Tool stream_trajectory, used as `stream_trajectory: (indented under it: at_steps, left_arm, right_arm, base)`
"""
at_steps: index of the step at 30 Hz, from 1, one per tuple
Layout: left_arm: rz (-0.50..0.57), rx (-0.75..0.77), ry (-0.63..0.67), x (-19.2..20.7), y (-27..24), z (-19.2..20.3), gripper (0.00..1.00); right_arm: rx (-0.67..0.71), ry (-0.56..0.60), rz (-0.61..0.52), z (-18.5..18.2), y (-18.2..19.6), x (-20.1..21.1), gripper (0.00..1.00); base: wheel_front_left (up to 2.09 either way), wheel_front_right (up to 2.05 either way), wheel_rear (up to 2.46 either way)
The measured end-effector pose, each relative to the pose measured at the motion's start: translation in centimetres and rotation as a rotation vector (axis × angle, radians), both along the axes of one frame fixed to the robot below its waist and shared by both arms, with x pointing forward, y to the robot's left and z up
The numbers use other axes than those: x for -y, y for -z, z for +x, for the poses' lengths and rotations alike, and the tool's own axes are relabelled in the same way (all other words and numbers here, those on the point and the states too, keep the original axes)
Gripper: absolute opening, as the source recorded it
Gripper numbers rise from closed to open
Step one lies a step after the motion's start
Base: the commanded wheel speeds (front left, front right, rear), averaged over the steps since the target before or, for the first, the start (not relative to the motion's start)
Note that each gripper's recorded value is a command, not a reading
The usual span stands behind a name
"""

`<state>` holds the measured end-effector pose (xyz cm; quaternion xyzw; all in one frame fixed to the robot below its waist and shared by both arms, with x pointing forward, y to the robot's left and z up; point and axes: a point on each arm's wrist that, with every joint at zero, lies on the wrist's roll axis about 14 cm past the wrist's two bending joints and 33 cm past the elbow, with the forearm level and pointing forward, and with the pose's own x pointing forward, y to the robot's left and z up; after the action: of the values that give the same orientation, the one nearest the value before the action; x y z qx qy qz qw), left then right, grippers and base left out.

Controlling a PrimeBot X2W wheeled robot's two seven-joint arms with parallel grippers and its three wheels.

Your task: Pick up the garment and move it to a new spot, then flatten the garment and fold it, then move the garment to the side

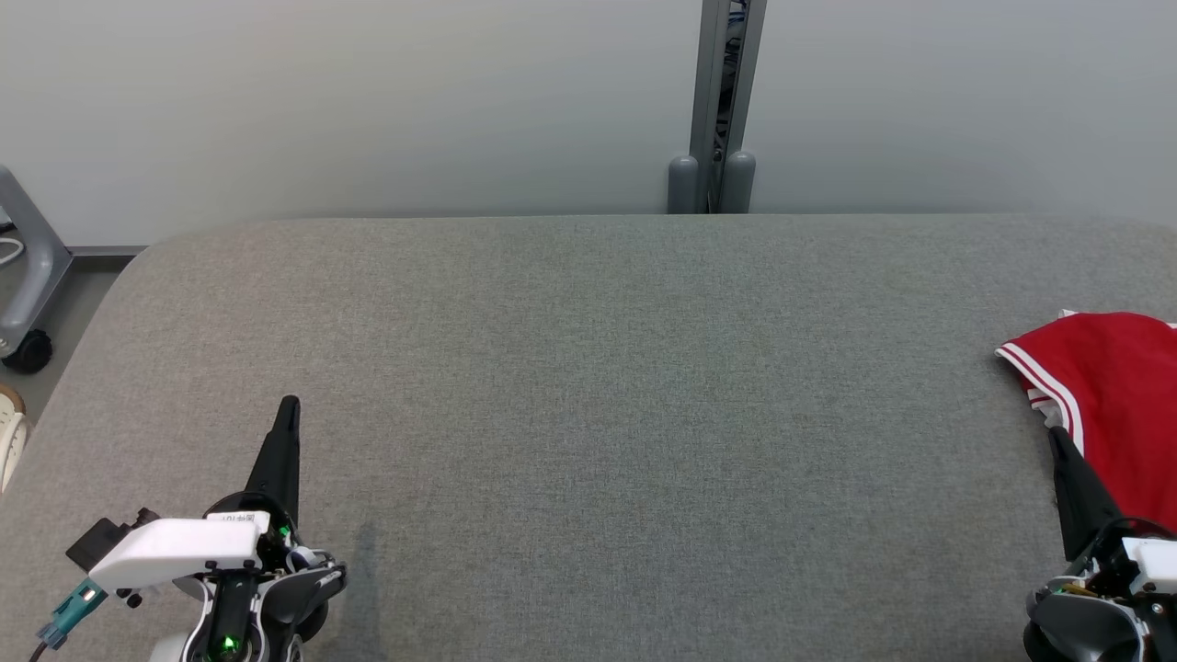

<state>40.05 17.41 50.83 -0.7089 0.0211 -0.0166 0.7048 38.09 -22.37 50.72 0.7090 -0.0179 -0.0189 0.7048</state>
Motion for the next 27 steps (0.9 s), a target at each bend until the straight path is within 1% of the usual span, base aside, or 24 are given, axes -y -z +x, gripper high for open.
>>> stream_trajectory:
  at_steps: [27]
  left_arm:
    - [0.0, 0.0, 0.0, 0.0, 0.0, 0.0, 0.0]
  right_arm:
    - [0.0, 0.0, -0.001, 0.0, 0.0, 0.03, 0.0]
  base:
    - [0.0, 0.0, 0.0]
